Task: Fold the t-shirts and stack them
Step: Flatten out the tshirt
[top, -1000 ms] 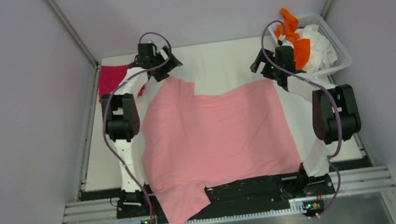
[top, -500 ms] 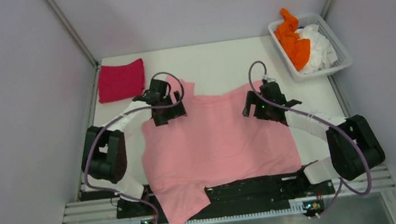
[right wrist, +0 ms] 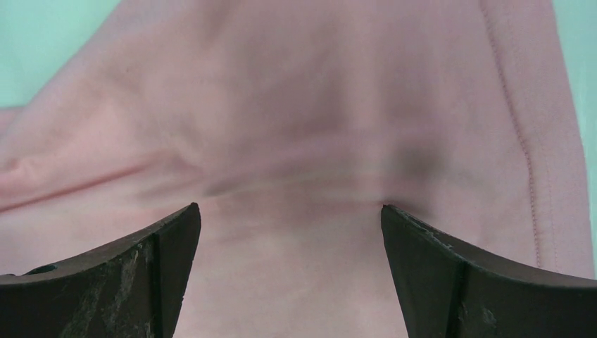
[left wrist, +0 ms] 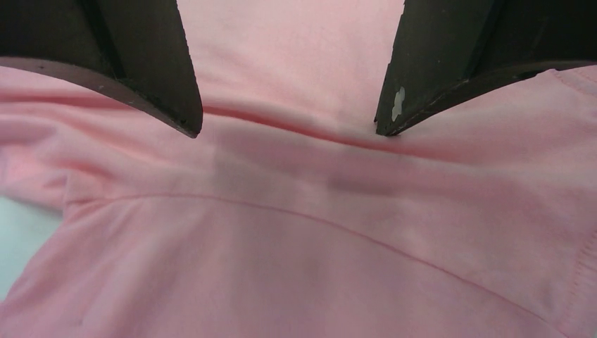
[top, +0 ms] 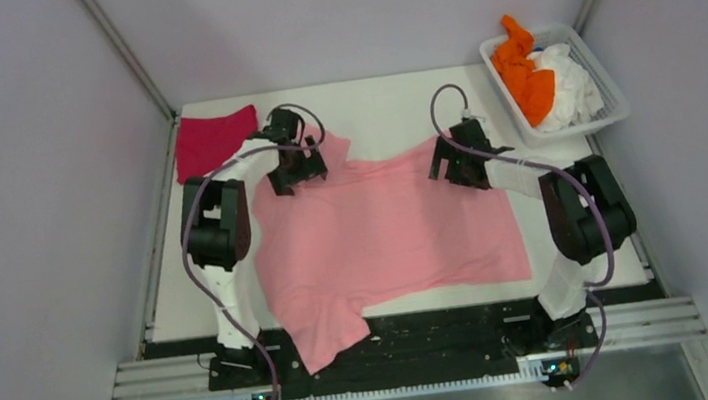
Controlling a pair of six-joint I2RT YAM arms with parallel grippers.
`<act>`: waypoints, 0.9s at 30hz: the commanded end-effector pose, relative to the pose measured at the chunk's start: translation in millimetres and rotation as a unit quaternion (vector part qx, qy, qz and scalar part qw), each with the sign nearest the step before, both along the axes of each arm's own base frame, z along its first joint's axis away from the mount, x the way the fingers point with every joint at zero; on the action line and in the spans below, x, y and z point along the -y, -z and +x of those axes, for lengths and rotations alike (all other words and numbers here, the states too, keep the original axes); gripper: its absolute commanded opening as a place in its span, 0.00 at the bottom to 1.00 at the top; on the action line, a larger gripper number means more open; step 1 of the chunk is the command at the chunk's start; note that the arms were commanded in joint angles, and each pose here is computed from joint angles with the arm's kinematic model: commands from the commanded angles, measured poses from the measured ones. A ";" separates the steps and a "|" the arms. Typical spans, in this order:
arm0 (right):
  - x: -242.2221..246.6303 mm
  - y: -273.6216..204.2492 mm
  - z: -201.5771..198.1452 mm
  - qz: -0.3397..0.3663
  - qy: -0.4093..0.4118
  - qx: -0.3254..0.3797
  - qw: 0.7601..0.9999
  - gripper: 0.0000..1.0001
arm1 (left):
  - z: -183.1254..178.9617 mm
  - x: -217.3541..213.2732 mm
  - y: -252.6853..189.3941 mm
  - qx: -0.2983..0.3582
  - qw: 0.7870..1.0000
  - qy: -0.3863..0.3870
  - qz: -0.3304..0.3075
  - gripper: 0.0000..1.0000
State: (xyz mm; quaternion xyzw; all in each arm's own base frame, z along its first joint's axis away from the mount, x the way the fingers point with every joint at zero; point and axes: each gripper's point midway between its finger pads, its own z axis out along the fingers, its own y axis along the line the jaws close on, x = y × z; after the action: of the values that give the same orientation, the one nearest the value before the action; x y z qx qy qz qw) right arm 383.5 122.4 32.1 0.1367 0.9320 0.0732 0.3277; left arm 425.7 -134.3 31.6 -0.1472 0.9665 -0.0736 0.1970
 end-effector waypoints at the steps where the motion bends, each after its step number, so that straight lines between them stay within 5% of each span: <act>1: 13.8 33.4 20.9 -0.006 0.015 -0.042 0.999 0.99 | 33.9 -22.4 34.6 -0.020 0.999 -0.016 0.023 0.99; 10: 21.9 36.8 90.2 0.004 0.018 -0.020 1.000 0.99 | 116.8 -11.4 23.8 0.035 0.999 -0.001 -0.025 0.99; 14: 16.7 1.8 103.0 0.012 0.002 0.016 1.000 0.99 | 122.2 -2.7 -12.9 0.064 0.997 0.014 -0.050 0.99; 20: 23.8 -76.0 65.3 0.024 0.004 0.085 0.996 0.99 | 64.7 0.0 -88.4 0.119 0.991 0.025 -0.060 0.99; 27: 42.0 -65.3 -47.2 0.084 0.056 0.091 0.991 0.99 | -77.7 23.2 -111.8 0.130 0.985 0.079 -0.080 0.97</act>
State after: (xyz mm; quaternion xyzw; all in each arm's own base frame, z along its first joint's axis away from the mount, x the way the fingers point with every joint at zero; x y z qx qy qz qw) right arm 376.9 91.4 99.3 0.1580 0.8953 0.1284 0.3962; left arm 396.4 -136.3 105.3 -0.1109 0.9487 -0.1465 0.2573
